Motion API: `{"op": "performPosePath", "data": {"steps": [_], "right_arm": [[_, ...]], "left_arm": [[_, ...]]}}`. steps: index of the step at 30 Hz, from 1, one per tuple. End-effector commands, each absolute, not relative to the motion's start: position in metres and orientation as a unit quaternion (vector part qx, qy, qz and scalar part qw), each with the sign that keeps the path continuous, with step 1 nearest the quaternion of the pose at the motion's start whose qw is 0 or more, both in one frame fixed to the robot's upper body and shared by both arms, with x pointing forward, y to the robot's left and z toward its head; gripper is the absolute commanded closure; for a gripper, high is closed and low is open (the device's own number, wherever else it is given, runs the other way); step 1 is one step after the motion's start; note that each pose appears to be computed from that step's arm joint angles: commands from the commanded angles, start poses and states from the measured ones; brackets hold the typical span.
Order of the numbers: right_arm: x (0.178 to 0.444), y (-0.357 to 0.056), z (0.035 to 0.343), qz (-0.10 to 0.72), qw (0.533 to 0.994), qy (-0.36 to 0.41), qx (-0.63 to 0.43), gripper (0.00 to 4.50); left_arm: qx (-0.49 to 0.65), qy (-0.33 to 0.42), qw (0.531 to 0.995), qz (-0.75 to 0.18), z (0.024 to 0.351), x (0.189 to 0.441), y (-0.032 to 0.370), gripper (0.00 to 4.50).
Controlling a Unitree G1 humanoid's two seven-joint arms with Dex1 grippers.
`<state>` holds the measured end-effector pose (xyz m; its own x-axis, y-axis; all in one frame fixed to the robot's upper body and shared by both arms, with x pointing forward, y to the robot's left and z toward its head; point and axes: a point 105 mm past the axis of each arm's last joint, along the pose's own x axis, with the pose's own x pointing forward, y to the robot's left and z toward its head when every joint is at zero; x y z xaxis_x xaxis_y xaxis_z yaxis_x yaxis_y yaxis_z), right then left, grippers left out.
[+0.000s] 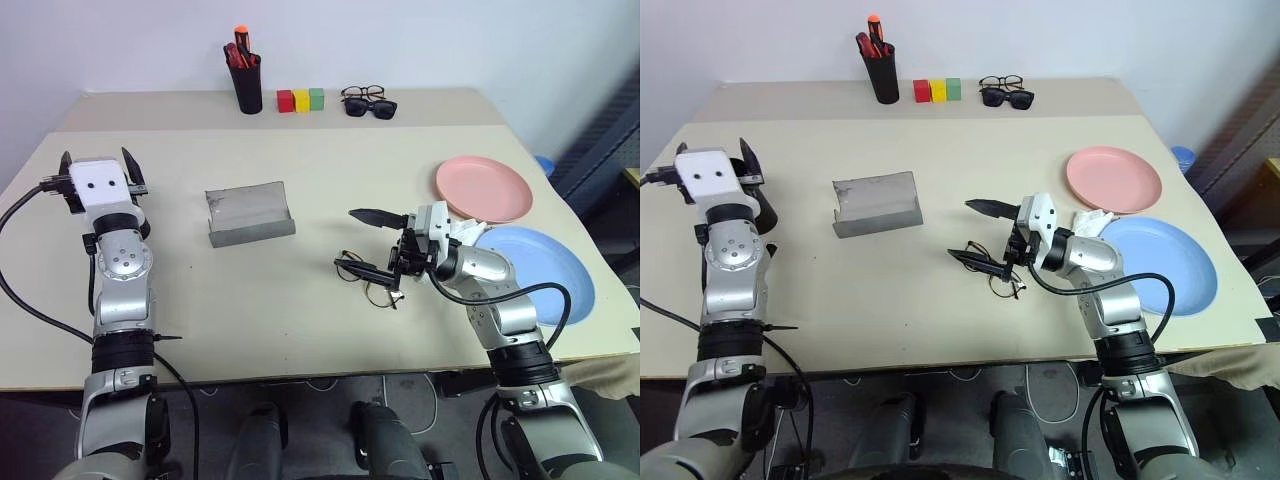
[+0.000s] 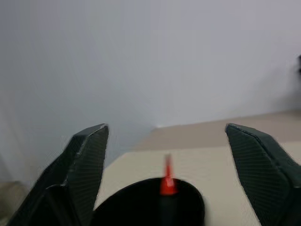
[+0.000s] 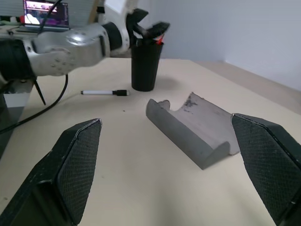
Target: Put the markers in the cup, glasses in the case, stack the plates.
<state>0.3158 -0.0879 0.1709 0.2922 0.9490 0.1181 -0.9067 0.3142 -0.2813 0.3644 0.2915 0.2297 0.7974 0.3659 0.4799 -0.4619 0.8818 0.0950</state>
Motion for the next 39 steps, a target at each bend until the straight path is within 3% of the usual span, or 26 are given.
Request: {"op": "performPosePath", "data": {"steps": [1, 5, 9, 14, 24, 39], "right_arm": [[0.316, -0.089, 0.181, 0.577, 0.796, -0.156, -0.09, 0.0], [0.317, -0.089, 0.178, 0.576, 0.798, -0.154, -0.09, 0.0], [0.316, -0.086, 0.176, 0.586, 0.792, -0.15, -0.086, 0.0], [0.307, -0.074, 0.175, 0.62, 0.763, -0.161, -0.083, 0.0], [0.3, -0.055, 0.174, 0.647, 0.735, -0.181, -0.086, 0.0], [0.303, -0.062, 0.174, 0.626, 0.752, -0.184, -0.092, 0.0]], "left_arm": [[0.053, -0.212, 0.972, 0.092, 0.253, 0.352, 0.258, 0.66], [0.079, -0.081, 0.993, -0.043, 0.227, 0.327, 0.241, 0.66], [0.173, 0.082, 0.971, -0.144, 0.186, 0.308, 0.248, 0.66], [0.183, 0.22, 0.948, -0.141, 0.17, 0.302, 0.286, 0.66], [0.185, 0.315, 0.927, -0.09, 0.168, 0.319, 0.323, 0.66], [0.164, 0.433, 0.885, -0.054, 0.129, 0.324, 0.34, 0.66]]}}
